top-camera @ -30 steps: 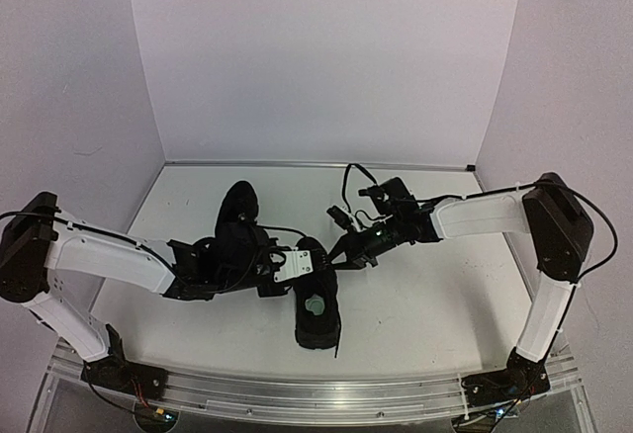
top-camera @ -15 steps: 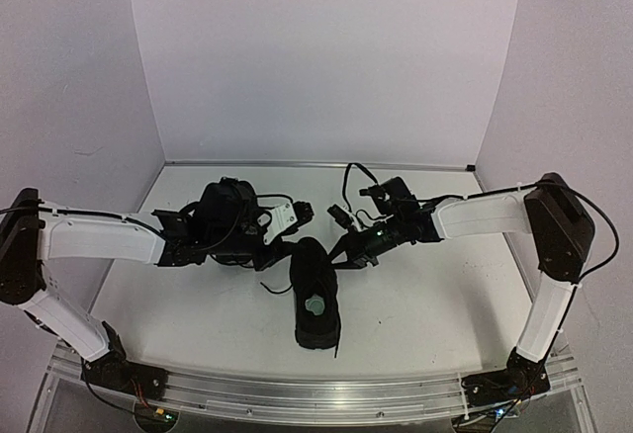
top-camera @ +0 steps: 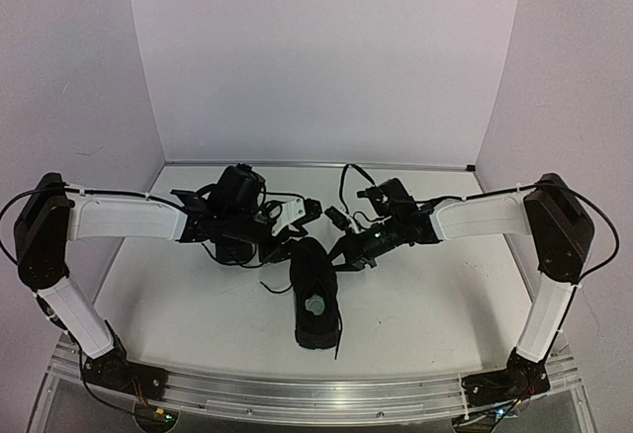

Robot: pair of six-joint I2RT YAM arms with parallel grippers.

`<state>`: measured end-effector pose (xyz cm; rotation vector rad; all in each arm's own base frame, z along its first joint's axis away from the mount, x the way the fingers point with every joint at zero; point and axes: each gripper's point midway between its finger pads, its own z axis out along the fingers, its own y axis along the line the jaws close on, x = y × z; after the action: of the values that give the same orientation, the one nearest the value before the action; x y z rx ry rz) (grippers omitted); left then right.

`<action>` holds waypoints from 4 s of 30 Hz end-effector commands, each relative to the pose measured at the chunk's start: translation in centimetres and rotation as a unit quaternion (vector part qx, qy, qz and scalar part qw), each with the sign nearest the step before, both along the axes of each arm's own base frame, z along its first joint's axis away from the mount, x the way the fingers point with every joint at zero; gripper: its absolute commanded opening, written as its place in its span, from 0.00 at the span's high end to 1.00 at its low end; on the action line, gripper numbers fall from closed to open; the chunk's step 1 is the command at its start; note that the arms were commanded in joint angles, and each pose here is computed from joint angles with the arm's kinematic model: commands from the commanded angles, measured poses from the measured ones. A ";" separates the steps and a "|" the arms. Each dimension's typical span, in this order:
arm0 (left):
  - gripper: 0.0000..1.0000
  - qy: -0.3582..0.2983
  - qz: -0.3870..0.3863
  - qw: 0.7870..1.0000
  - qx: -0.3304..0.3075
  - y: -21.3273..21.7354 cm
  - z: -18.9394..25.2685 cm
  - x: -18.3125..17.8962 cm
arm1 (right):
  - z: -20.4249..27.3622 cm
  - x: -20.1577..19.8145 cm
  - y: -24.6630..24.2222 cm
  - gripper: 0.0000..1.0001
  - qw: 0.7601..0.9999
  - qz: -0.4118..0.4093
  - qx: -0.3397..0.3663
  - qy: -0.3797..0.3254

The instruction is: Tie the shoes

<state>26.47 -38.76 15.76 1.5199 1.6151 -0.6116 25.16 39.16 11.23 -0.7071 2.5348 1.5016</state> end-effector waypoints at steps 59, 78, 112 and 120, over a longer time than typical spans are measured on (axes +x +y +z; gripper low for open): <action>1.00 0.042 0.199 0.979 0.023 7.8 -1.7 0.5 | -0.7 0.5 -7.3 1.00 0.990 -0.080 -0.095 -0.066; 1.00 0.054 0.201 0.977 0.038 7.3 -3.1 1.0 | -0.8 0.2 -7.2 0.98 0.994 -0.059 -0.077 -0.049; 1.00 0.041 0.161 0.985 0.035 5.4 -2.6 0.7 | 0.1 2.0 0.2 0.81 0.997 -0.017 0.043 0.063; 1.00 0.040 0.161 0.985 0.039 5.5 -2.7 0.7 | 1.8 1.9 -0.2 0.88 0.998 -0.025 0.050 0.039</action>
<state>26.32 -32.18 11.09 1.2798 1.9728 -0.4337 26.77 38.76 10.13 -0.5352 2.5971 1.6505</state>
